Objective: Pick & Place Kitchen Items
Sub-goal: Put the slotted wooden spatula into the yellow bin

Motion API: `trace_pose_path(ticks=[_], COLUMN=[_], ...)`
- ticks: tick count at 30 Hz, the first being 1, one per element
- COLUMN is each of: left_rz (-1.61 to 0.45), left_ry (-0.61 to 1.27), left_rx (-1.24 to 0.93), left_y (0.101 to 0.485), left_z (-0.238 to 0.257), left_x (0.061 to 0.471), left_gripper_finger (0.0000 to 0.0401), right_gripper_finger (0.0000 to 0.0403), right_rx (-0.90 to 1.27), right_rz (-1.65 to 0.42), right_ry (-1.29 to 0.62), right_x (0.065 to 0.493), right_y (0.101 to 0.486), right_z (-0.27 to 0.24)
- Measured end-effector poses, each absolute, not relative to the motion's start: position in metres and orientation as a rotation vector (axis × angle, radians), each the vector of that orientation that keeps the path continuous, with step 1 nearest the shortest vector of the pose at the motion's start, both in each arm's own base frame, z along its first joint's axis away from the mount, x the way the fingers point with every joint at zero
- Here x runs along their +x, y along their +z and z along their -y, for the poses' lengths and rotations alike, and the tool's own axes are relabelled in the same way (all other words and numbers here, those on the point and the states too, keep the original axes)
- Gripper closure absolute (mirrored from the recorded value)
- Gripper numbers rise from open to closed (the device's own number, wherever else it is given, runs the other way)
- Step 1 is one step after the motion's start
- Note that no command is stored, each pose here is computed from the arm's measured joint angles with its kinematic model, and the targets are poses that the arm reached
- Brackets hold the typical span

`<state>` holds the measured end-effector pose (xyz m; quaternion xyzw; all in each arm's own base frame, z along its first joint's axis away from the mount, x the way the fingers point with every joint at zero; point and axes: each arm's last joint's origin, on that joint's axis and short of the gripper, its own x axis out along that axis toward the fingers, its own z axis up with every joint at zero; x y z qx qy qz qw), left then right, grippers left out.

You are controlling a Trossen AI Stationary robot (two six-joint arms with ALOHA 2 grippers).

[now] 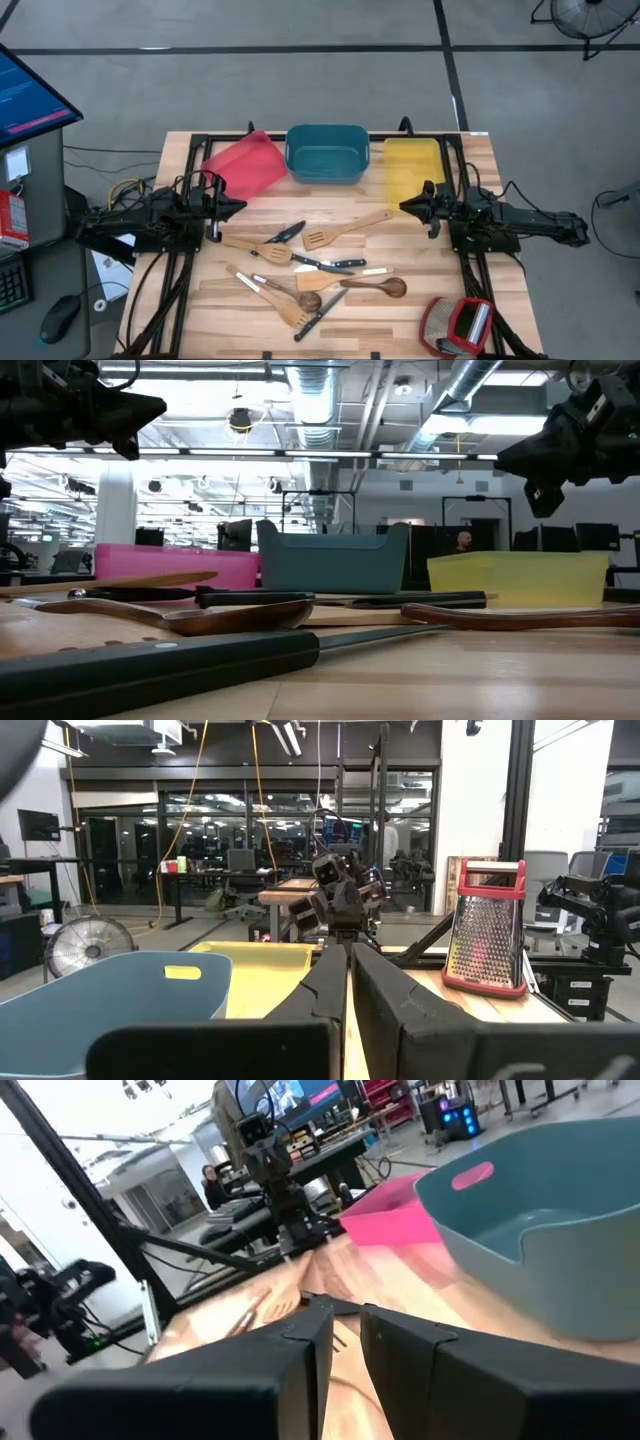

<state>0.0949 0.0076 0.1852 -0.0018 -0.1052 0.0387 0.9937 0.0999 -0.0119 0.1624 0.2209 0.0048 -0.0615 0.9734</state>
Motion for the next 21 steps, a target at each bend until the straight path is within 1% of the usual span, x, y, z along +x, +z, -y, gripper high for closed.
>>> trace_pose_path(ticks=[7,13,15,17,19,21], left_rz=[0.214,0.223,0.225,0.228,0.233,0.236], left_ry=[0.075,0.062,0.057,0.055,0.054,0.053], left_rx=[-0.023,-0.146,-0.184,-0.205,-0.21,-0.211], left_y=[0.185,0.186,0.186,0.186,0.187,0.187], left_z=[-0.008,-0.008,-0.008,-0.008,-0.008,-0.008], left_x=[0.095,0.095,0.095,0.095,0.095,0.095], left_gripper_finger=[0.0398,0.0398,0.0398,0.0398,0.0398,0.0398], right_gripper_finger=[0.0335,0.0335,0.0335,0.0335,0.0335,0.0335], right_rx=[0.455,0.422,0.357,0.262,0.171,0.071], right_rz=[0.005,0.188,0.241,0.312,0.397,0.42], right_ry=[-0.123,-0.086,-0.08,-0.097,-0.162,-0.246], right_x=[0.1,0.099,0.097,0.093,0.084,0.081], right_y=[0.164,0.182,0.191,0.209,0.234,0.258], right_z=[0.012,0.012,0.012,0.012,0.012,0.014])
